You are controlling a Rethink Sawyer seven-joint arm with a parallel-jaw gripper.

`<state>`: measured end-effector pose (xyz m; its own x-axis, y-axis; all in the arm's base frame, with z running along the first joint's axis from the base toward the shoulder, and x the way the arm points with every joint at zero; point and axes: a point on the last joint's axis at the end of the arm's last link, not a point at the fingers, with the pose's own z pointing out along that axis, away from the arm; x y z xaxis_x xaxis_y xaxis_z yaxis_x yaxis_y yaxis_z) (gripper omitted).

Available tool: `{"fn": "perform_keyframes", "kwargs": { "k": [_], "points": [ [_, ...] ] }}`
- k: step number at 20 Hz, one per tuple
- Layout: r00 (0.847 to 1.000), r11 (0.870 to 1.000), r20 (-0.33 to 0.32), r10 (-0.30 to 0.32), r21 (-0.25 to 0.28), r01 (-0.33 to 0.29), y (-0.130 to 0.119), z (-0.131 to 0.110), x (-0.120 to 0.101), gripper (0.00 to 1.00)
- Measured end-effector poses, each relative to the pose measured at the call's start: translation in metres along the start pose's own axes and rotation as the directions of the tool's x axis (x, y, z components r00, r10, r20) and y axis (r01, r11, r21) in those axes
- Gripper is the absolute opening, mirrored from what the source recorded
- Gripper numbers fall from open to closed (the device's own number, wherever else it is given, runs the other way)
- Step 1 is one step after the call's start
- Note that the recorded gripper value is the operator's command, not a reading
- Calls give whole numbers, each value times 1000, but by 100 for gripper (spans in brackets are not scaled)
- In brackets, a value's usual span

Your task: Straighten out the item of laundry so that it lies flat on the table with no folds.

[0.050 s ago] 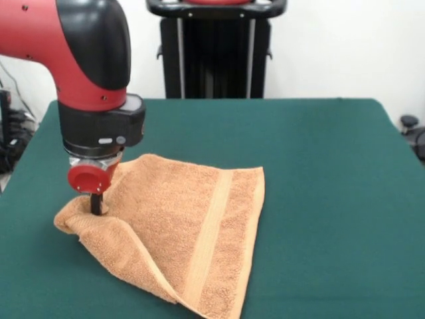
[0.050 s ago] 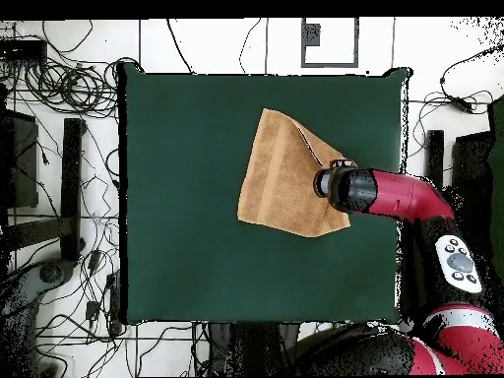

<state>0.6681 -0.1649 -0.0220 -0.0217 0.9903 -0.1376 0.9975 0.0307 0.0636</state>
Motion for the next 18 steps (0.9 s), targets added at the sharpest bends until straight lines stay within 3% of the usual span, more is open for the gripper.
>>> {"fn": "perform_keyframes", "kwargs": {
  "k": [5, 18],
  "points": [
    [1000, 1000, -8, 14, 16, -14, 5, 11, -5, 0],
    [1000, 994, -15, 21, 103, -20, 17, 11, -6, 0]
  ]
}}
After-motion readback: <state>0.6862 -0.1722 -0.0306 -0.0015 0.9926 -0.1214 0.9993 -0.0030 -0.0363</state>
